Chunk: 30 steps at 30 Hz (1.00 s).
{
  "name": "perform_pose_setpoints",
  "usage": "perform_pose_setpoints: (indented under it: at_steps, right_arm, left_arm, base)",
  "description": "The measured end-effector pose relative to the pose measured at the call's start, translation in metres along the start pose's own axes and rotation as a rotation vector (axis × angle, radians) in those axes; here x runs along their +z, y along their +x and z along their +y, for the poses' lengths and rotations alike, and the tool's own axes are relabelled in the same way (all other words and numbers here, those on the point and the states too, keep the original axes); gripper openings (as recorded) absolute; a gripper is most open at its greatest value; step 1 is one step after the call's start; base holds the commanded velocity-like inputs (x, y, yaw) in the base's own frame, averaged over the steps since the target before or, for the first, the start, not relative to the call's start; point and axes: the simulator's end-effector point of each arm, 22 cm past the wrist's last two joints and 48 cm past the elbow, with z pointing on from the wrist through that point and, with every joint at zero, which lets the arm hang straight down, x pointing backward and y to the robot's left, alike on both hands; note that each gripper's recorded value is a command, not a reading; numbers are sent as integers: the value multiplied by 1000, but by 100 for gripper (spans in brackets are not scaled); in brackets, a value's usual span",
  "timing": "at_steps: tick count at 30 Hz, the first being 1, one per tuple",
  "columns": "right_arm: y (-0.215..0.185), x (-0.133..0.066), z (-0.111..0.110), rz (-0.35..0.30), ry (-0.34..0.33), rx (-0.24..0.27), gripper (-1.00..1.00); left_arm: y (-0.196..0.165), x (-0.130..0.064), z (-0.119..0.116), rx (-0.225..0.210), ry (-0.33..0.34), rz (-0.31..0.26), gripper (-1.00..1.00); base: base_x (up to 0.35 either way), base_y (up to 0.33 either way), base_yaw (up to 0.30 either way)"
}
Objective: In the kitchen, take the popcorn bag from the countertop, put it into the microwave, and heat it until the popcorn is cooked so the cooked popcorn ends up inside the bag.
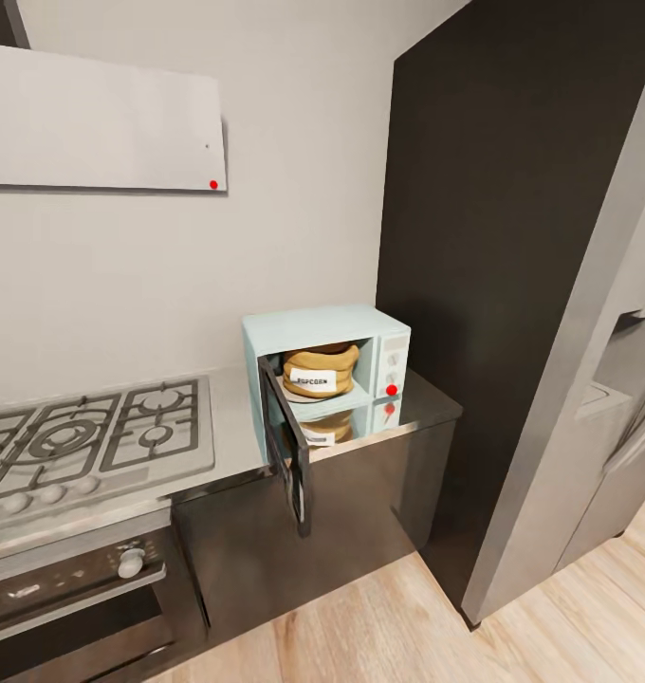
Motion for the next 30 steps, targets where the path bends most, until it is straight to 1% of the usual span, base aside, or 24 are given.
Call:
perform_pose_setpoints:
  at_steps: [1, 4, 7, 10, 12, 15, 17, 18, 20, 21, 23, 25, 26, 28, 29, 30]
  right_arm:
    - [18, 1, -3, 22, 36, 1, 100]
    - [55, 0, -7, 67, 79, 2, 100]
    - [62, -1, -8, 81, 85, 3, 100]
    - [65, -1, -7, 89, 86, 4, 100]
    - [67, -1, -7, 90, 86, 3, 100]
    - [67, -1, -6, 84, 85, 2, 100]
    - [66, -1, -6, 82, 85, 2, 100]
    - [66, -1, -6, 82, 85, 2, 100]
    - [66, -1, -6, 81, 85, 2, 100]
    - [66, -1, -6, 81, 85, 2, 100]
    - [66, -1, -6, 80, 85, 2, 100]
    - [65, -1, -7, 78, 86, 2, 100]
    - [65, -1, -7, 78, 86, 3, 100]
    - [65, -1, -7, 78, 87, 3, 100]
    - [65, -1, -7, 78, 87, 3, 100]
    - [65, -1, -7, 77, 87, 3, 100]
  left_arm:
    - [0, 0, 0, 1, 1, 0, 100]
    - [0, 0, -1, 12, 3, -1, 100]
    - [-1, 0, -1, 20, 5, -2, 100]
    - [-5, 0, -5, 18, 10, -11, 100]
    - [-24, -1, -15, 13, 30, -51, 100]
    - [-104, -10, -39, 5, 86, -208, 100]
    - [-140, -20, -52, -1, 116, -281, 100]
    - [-153, -24, -57, -2, 128, -305, 100]
    - [-187, -40, -76, 0, 169, -348, 100]
    - [-208, -51, -86, 5, 196, -369, 100]
    - [-238, -70, -99, 12, 230, -408, 100]
    - [-282, -105, -117, 22, 279, -477, 100]
    - [-294, -117, -123, 26, 295, -497, 100]
    - [-312, -139, -134, 38, 325, -513, 100]
    - [-319, -147, -138, 42, 333, -517, 100]
    - [-341, -164, -144, 47, 333, -534, 100]
  base:
    - [0, 0, 0]
    - [0, 0, 0]
    - [0, 0, 0]
    - [0, 0, 0]
    - [0, 0, 0]
    - [0, 0, 0]
    - [0, 0, 0]
    - [0, 0, 0]
    - [0, 0, 0]
    - [0, 0, 0]
    - [0, 0, 0]
    - [0, 0, 0]
    - [0, 0, 0]
    - [0, 0, 0]
    - [0, 0, 0]
    - [0, 0, 0]
